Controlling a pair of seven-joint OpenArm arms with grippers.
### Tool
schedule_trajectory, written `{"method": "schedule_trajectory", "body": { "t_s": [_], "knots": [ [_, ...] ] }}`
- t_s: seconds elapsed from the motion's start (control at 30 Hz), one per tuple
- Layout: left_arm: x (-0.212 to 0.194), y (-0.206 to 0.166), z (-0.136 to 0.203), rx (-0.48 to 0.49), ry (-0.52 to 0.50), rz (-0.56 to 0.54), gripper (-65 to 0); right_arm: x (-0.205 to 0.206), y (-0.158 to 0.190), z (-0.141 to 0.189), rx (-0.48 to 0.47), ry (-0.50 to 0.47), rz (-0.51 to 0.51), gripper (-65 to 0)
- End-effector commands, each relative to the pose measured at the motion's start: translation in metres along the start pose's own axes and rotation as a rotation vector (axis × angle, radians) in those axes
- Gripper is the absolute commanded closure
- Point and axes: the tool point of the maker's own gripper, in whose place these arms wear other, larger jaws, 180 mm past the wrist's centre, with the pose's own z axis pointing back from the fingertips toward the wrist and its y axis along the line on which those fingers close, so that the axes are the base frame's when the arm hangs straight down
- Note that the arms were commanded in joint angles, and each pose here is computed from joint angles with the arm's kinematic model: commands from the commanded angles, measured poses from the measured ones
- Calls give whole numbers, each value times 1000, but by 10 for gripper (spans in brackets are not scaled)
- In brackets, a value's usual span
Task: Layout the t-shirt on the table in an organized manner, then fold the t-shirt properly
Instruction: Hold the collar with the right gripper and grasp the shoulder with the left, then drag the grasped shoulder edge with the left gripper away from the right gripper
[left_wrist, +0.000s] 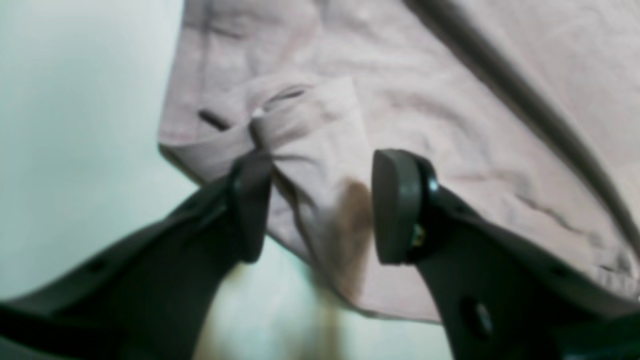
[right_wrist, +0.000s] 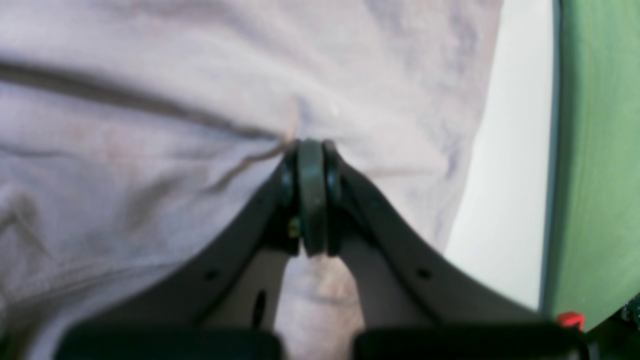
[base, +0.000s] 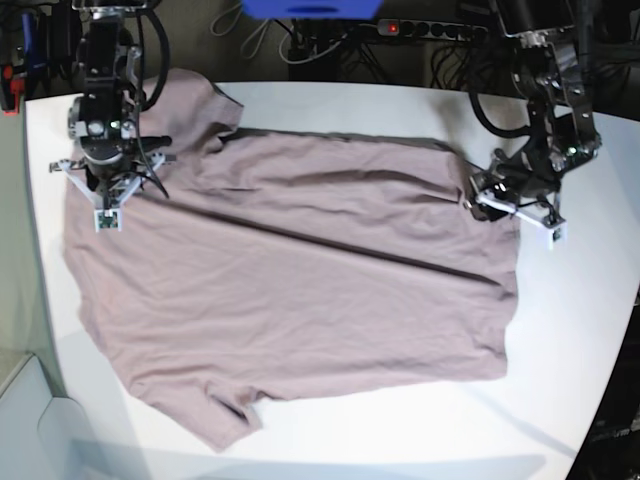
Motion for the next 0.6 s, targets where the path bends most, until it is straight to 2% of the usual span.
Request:
{"method": "schedule_trajectory", "body": {
  "t_s": [0.0,0.23,0.43,0.47,0.57],
  "knots": [
    [11,-1,3,3,-36,-3,-331,13,-7,2,-16,-43,-2,0],
    [1,2,-5,42,-12,-6,-331,15,-6,2,-14,-46,-1,0],
    [-5,3,-17,36,25,23,-327,21,-7,2,-17,-59,-6,0],
    [-4,2,-17,32,22,23,-320,21,-7,2,-17,-59,-6,0],
    [-1,0,-17,29,15,17,-242,23,-8,1,-19,-62,-6,0]
  ]
}}
